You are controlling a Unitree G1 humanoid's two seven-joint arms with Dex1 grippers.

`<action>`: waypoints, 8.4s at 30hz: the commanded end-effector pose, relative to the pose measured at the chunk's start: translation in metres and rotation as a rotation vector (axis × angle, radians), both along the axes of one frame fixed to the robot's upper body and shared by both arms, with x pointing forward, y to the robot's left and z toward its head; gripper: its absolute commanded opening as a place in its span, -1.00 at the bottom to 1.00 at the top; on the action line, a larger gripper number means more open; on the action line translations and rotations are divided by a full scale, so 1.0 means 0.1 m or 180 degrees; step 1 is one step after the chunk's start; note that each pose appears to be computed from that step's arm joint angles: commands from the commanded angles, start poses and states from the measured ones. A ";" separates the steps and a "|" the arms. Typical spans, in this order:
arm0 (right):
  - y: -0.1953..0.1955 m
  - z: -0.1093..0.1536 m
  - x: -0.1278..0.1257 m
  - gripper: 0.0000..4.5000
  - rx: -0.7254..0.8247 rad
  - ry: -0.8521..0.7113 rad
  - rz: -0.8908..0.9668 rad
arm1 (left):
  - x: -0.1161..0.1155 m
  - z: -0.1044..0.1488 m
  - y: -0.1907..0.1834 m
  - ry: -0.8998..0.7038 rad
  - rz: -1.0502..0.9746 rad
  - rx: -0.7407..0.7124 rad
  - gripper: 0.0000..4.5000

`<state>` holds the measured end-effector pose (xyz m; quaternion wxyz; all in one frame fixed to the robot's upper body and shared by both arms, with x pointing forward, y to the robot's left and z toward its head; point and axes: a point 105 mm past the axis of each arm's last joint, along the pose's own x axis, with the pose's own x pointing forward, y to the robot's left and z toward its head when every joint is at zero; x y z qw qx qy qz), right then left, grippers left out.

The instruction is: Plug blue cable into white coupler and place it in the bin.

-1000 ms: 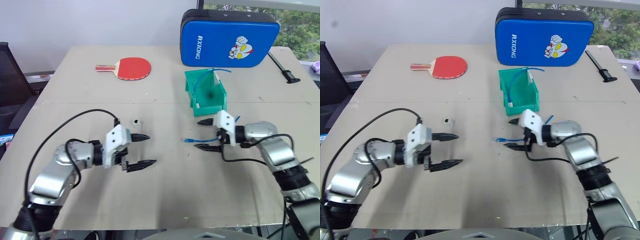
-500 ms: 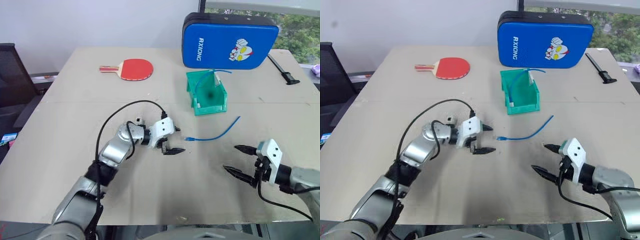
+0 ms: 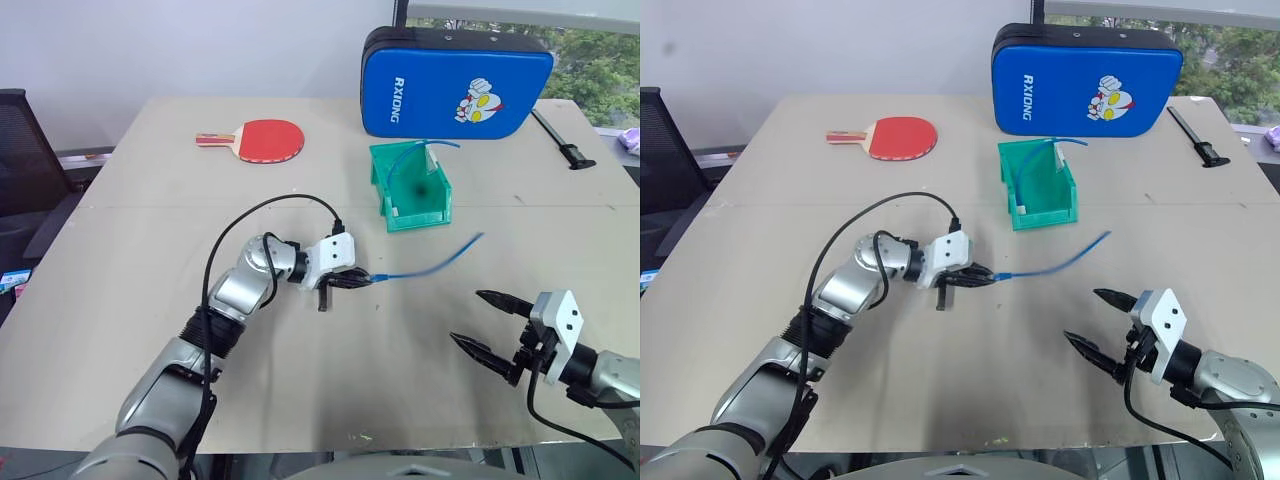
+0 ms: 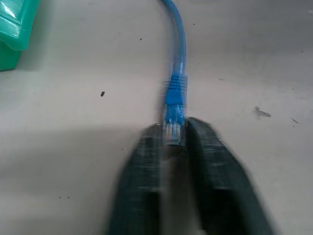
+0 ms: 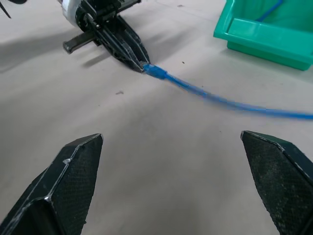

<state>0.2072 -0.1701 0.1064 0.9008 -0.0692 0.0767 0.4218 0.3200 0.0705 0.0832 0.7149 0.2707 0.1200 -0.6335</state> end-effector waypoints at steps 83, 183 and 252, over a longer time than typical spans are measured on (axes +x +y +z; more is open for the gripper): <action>0.86 0.87 0.48 -1.00 0.1708 -0.0149 0.0773 | -0.32 -0.12 1.00 -0.0951 0.3746 -0.1487 0.47; 1.51 0.82 1.03 -1.00 0.0231 -0.1259 0.0167 | -0.04 0.73 -0.09 -0.1535 0.2274 -0.1850 -0.87; 1.37 0.55 1.05 -1.00 0.0048 -0.0995 -0.0061 | -0.07 0.70 -0.15 -0.1403 0.2216 -0.1872 -0.87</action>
